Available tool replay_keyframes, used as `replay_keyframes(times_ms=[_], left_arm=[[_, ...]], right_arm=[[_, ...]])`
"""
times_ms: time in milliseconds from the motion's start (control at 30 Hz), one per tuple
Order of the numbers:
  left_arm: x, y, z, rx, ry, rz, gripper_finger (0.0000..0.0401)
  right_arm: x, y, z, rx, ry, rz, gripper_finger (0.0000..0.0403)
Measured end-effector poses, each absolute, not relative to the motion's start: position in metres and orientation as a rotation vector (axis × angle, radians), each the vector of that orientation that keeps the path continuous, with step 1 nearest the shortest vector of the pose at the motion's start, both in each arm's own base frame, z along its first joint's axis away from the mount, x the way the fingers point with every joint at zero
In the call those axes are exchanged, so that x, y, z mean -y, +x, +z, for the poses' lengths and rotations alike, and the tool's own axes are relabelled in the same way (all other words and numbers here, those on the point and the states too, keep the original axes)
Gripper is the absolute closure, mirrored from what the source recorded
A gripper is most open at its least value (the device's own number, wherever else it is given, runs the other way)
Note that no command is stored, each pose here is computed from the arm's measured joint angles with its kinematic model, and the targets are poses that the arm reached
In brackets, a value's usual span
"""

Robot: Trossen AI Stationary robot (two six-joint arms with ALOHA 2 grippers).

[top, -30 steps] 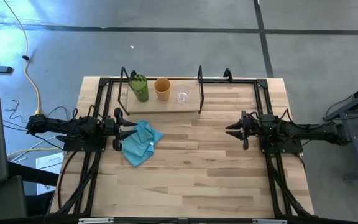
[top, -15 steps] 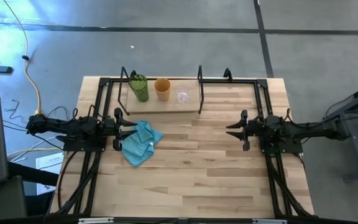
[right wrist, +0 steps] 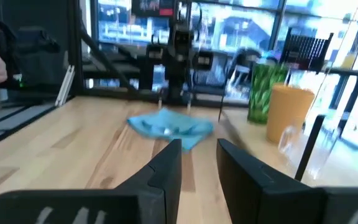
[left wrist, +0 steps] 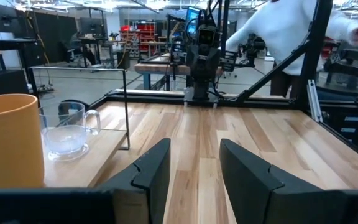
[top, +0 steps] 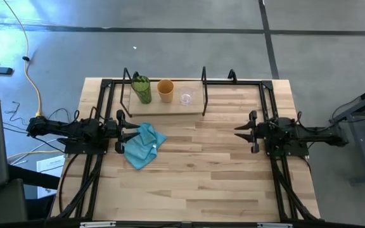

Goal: Stack small to large cups/mugs on shelf
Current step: Return to Home Position

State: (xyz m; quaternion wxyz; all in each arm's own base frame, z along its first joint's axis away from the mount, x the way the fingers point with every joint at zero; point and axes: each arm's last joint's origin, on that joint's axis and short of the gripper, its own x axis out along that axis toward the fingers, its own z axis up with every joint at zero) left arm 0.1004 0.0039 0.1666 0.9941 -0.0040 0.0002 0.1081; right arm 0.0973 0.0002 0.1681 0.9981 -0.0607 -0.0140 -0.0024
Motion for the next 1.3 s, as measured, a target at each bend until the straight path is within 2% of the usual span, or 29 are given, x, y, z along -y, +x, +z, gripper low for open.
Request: replay_keyframes(times_ms=[767,1300], left_arm=[[-0.006,0.100,0.167,-0.004,0.081,0.284,0.0272],[-0.008,0.098,0.182,0.121,0.175,0.372,0.0272]], right_arm=[[0.002,0.097,0.168,0.023,-0.157,-0.076,0.0312],[0.001,0.098,0.168,0.021,-0.127,-0.053,0.0312]])
